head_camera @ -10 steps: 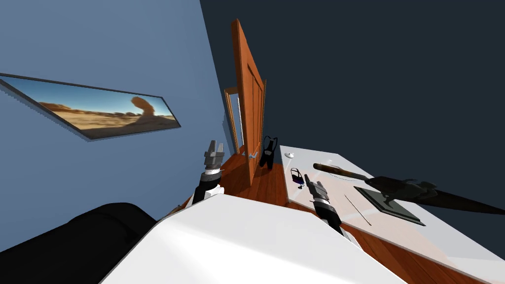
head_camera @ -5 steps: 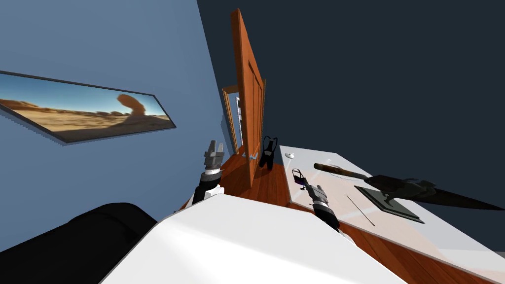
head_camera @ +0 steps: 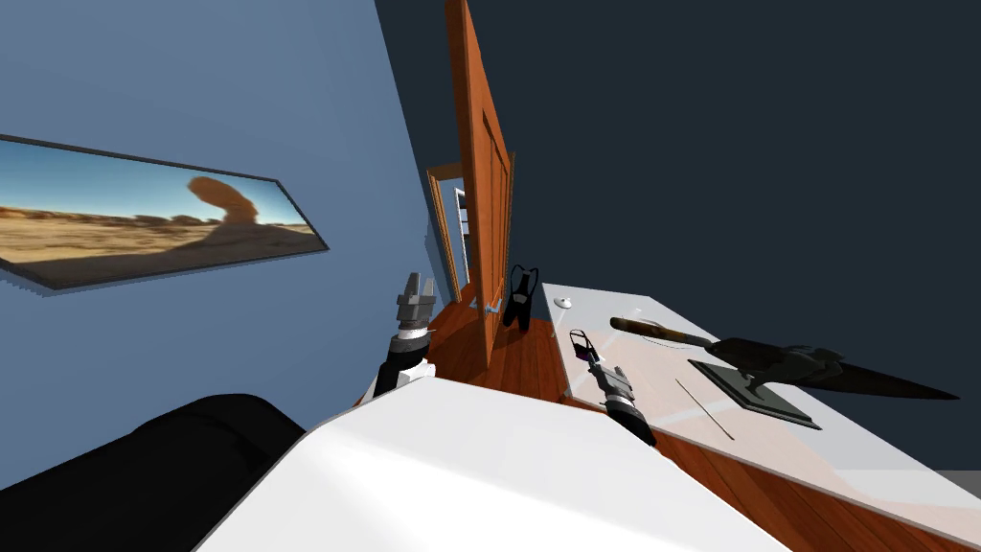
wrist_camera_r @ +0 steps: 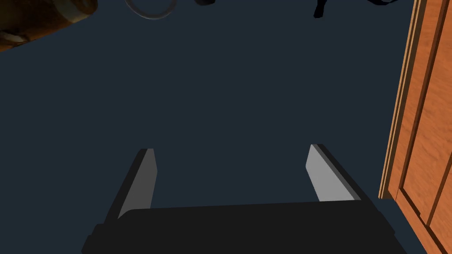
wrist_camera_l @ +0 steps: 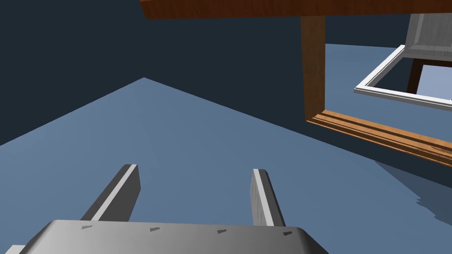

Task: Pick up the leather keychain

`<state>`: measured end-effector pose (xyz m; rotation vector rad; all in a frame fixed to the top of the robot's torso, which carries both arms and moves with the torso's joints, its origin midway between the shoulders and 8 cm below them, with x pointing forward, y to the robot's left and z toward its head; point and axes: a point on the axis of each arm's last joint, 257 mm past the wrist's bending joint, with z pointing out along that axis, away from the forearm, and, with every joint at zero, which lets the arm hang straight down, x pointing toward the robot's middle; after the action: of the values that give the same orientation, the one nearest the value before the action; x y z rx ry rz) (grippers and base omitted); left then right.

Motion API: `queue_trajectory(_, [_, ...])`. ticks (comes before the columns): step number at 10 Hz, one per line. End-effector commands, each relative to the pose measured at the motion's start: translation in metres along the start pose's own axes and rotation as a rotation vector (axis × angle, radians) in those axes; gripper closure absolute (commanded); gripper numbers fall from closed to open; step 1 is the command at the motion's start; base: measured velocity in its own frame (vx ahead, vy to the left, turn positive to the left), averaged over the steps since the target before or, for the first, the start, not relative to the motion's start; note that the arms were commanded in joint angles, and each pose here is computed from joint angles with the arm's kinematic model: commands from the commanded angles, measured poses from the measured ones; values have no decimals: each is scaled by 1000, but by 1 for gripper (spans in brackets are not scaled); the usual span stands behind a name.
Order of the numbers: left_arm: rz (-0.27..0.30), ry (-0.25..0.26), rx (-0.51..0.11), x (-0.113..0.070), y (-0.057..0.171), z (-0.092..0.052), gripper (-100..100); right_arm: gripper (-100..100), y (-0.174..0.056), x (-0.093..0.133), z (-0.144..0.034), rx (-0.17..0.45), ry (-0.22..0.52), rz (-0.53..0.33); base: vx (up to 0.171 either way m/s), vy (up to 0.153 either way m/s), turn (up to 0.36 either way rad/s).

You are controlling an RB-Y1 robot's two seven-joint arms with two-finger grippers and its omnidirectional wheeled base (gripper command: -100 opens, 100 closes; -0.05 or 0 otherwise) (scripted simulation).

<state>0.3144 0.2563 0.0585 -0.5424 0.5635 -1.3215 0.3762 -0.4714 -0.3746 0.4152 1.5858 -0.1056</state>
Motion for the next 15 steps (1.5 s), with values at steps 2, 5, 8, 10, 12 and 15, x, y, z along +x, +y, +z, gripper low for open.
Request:
queue_trajectory(2, [0,0,0,0,0,0,0,-100,-7,26,-1,18,60,-59,59,36,-98])
queue_trajectory(5, [0,0,0,0,0,0,0,-100,-11,49,-3,27,113,-104,64,40,-58])
queue_trajectory(8, [0,0,0,0,0,0,0,-100,-11,68,-5,29,157,-141,38,4,-56])
queue_trajectory(10, [0,0,0,0,0,0,0,-100,-13,83,-9,33,192,-153,46,0,-42])
queue_trajectory(12, [0,0,0,0,0,0,0,-100,-12,91,-11,32,213,-166,31,-6,-35])
queue_trajectory(15, [0,0,0,0,0,0,0,-100,-9,106,-13,28,248,-185,33,-19,-45])
